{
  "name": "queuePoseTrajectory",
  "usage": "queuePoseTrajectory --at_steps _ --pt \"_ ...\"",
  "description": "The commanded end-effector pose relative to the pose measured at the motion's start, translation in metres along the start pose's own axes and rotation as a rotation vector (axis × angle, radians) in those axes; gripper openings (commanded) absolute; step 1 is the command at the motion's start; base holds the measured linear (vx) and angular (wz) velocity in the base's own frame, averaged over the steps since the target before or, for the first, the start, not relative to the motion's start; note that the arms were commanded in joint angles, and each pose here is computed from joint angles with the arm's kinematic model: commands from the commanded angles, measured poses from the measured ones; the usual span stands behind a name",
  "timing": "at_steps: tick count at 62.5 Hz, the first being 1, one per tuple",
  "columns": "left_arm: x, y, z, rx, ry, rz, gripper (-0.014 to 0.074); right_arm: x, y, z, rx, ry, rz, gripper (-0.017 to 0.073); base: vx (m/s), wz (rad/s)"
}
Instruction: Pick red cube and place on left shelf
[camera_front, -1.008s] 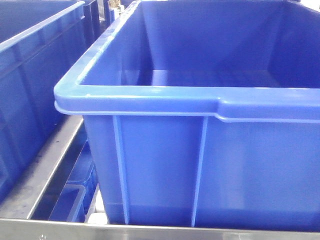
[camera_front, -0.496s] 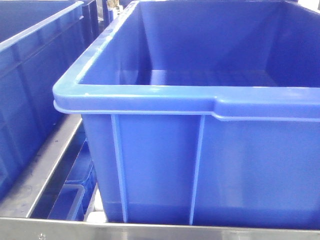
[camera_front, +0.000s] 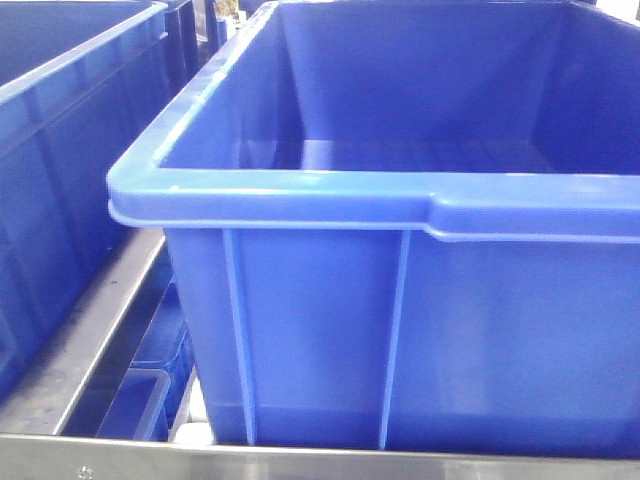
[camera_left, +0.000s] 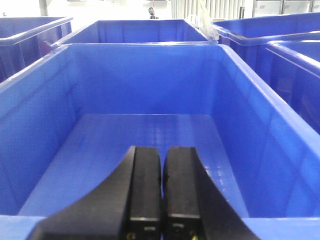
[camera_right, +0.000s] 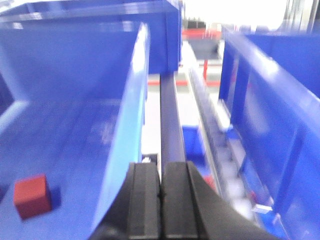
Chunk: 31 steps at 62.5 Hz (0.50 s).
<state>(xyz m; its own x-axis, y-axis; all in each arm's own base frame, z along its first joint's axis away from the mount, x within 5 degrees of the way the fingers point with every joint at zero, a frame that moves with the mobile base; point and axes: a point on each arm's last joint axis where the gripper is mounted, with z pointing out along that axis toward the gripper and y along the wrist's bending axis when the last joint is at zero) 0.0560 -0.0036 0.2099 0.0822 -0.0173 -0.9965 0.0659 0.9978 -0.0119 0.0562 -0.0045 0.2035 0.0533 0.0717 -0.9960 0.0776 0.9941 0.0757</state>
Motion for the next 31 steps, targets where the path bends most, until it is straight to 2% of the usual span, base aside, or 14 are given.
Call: queuePoseTrajectory --at_steps 1,31 --pt "-0.0004 0.0001 -0.0009 0.002 -0.075 -0.01 0.009 -0.0171 0.0005 -0.0029 0.001 -0.145 -0.018 0.0055 0.0 0.0" --pt "-0.0004 0.0001 -0.0009 0.002 -0.075 -0.01 0.009 -0.0188 0.0006 -0.0031 0.0 -0.164 -0.021 0.0055 0.0 0.0"
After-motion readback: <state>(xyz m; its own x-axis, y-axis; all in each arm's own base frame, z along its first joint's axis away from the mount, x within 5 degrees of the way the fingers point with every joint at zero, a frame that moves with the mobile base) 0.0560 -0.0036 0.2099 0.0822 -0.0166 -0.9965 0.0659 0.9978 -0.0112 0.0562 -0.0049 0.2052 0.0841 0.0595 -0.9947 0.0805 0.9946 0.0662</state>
